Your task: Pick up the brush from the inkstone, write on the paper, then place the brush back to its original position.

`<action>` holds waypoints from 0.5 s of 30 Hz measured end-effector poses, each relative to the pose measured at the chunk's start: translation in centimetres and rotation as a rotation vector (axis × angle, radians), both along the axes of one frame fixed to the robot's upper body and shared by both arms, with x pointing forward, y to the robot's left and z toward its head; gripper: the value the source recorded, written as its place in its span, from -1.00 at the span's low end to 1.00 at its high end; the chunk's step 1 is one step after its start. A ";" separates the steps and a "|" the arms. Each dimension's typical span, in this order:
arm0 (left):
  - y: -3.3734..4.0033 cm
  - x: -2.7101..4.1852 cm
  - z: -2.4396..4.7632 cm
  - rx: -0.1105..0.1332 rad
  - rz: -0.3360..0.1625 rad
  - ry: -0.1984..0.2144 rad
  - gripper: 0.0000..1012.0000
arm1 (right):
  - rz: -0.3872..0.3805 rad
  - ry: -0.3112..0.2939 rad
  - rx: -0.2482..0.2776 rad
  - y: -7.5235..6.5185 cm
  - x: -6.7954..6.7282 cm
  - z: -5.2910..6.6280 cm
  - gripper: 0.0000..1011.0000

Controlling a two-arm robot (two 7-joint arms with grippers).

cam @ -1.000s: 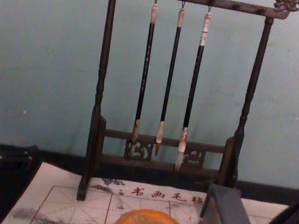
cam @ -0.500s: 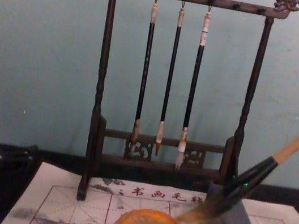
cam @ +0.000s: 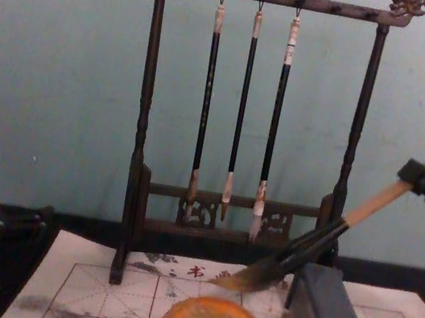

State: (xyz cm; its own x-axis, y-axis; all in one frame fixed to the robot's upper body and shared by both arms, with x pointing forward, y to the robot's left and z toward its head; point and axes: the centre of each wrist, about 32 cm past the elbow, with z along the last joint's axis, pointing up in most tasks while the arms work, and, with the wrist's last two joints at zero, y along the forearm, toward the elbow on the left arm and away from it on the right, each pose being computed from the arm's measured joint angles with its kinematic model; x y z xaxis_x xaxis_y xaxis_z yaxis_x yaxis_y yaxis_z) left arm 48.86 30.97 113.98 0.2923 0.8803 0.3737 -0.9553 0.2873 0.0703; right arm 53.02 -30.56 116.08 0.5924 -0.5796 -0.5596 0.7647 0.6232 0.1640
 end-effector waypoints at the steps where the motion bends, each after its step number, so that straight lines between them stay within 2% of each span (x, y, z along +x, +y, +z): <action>1: 0.00 0.00 0.00 0.000 0.000 0.000 0.98 | -0.004 0.007 0.005 0.2 0.1 -0.2 -0.66; 8: 0.00 0.00 0.00 0.000 0.000 0.000 0.98 | -0.042 0.077 0.048 1.7 0.8 -1.8 -0.66; 15: 0.00 0.00 0.00 0.000 0.000 0.000 0.98 | -0.051 0.134 0.095 2.4 1.1 -2.8 -0.66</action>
